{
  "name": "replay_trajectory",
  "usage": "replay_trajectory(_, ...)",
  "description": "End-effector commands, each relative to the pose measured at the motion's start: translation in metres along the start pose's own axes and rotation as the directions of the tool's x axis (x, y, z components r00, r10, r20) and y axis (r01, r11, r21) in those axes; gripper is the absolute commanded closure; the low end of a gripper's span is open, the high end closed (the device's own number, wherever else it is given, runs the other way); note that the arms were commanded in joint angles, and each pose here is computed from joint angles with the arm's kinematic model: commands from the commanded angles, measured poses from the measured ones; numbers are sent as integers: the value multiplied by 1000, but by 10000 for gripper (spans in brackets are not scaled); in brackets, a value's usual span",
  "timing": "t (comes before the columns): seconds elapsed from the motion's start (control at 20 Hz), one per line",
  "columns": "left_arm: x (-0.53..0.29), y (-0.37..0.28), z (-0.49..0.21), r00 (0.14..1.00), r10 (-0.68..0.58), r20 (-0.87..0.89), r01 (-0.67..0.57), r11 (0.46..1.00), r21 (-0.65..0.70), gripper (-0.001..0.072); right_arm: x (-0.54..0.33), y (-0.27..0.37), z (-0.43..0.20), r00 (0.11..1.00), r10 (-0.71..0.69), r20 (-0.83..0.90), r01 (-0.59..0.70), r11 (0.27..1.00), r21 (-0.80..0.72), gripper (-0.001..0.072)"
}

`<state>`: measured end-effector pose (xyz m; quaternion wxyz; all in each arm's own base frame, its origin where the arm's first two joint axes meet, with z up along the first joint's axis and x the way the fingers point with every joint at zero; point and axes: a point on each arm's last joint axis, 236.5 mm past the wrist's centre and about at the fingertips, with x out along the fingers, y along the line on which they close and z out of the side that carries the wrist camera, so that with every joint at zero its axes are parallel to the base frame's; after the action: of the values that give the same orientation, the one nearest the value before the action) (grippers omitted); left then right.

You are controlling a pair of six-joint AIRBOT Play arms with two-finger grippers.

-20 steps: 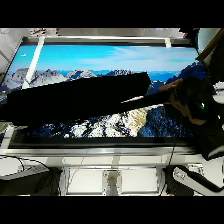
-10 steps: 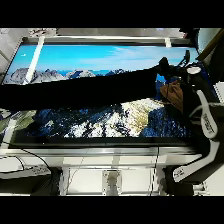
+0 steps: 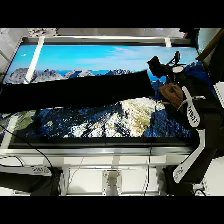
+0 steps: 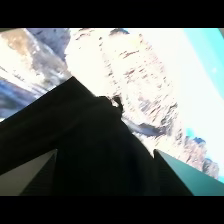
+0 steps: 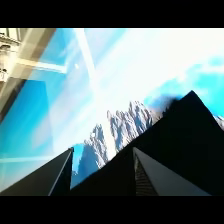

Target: Fold the clothes and pants, and hang the long-sleeved shirts on hangers.

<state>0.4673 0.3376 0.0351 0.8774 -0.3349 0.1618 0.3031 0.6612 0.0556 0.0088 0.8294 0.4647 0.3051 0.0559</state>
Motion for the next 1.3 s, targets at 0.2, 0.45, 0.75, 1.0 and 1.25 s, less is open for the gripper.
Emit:
replay_trajectory(0.2, -82, -109, 51, 973, -202, 115, 176, 963, 206, 12, -48, -55, 9, 959, -184, -214, 157, 978, -138, 304)
replay_trajectory(0.45, -137, -221, -54, 879, -419, -227, 468, 666, 581, 12, -56, -111, -15, 900, -256, -353, 210, 964, -165, 297)
replay_trajectory(0.75, -166, -282, -121, 789, -499, -358, 603, 518, 606, 13, -40, -139, -44, 865, -250, -435, 187, 965, -182, 220)
replay_trajectory(1.0, -178, -299, -142, 758, -520, -395, 641, 476, 602, 12, -35, -134, -58, 852, -253, -459, 167, 961, -220, 222)
replay_trajectory(1.25, -182, -303, -149, 745, -524, -413, 655, 461, 598, 12, -30, -124, -73, 837, -252, -486, 155, 960, -231, 229)
